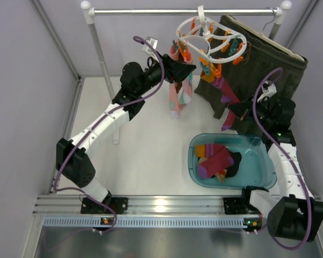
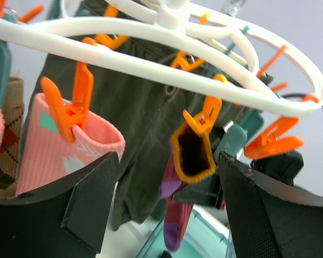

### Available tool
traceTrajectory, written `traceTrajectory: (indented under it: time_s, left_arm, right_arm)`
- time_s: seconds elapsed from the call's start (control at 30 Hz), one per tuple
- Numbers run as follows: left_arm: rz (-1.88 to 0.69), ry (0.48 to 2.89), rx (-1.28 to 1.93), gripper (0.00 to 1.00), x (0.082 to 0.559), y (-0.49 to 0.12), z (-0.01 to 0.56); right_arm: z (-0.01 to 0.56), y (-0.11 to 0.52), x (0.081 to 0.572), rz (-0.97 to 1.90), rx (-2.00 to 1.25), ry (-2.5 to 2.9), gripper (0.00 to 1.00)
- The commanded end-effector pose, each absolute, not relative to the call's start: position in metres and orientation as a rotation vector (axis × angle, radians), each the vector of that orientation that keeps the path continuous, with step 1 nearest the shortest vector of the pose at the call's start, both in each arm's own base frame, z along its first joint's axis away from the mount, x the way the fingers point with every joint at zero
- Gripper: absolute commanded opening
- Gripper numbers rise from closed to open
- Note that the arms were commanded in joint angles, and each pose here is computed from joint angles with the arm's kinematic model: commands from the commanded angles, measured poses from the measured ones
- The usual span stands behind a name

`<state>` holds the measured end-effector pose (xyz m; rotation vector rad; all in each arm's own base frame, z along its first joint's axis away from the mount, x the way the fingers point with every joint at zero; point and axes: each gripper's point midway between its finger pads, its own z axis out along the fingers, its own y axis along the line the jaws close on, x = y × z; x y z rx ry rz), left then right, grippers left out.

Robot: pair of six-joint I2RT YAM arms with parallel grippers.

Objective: Remove the socks clipped to the hanger

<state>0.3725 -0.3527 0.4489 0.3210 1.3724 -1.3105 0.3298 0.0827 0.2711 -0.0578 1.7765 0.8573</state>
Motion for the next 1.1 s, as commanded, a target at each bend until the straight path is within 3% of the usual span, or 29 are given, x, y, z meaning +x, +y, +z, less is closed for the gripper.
traceTrajectory:
  time_s: [0.0,0.13,0.5,0.7,0.9,1.07]
  left_arm:
    - [-1.335,1.233,0.23,0.75,0.371,-0.345,0.498]
    - [-1.321,1.239,0.181,0.68,0.378,-0.343,0.496]
    - [-1.21,1.235,0.2,0.68,0.378,-0.341,0.501]
    - [-1.15,1.255,0.204,0.56,0.388,-0.342,0.495]
    - [-1.202,1.255,0.251,0.55,0.387,-0.355,0.496]
    - [-1.191,1.264,0.244,0.48,0.394,-0.358,0.491]
  right_arm:
    - [0.285,0.105,0.325,0.825,-0.206,1.776,0.0]
    - [0.278,0.135,0.319,0.774,-0.309,1.783,0.0]
    - [0.287,0.193,0.309,0.711,-0.389,1.621,0.0]
    - [0.297,0.208,0.307,0.713,-0.404,1.604,0.0]
    - [0.288,0.214,0.309,0.715,-0.42,1.627,0.0]
    - [0.288,0.215,0.308,0.715,-0.43,1.626,0.0]
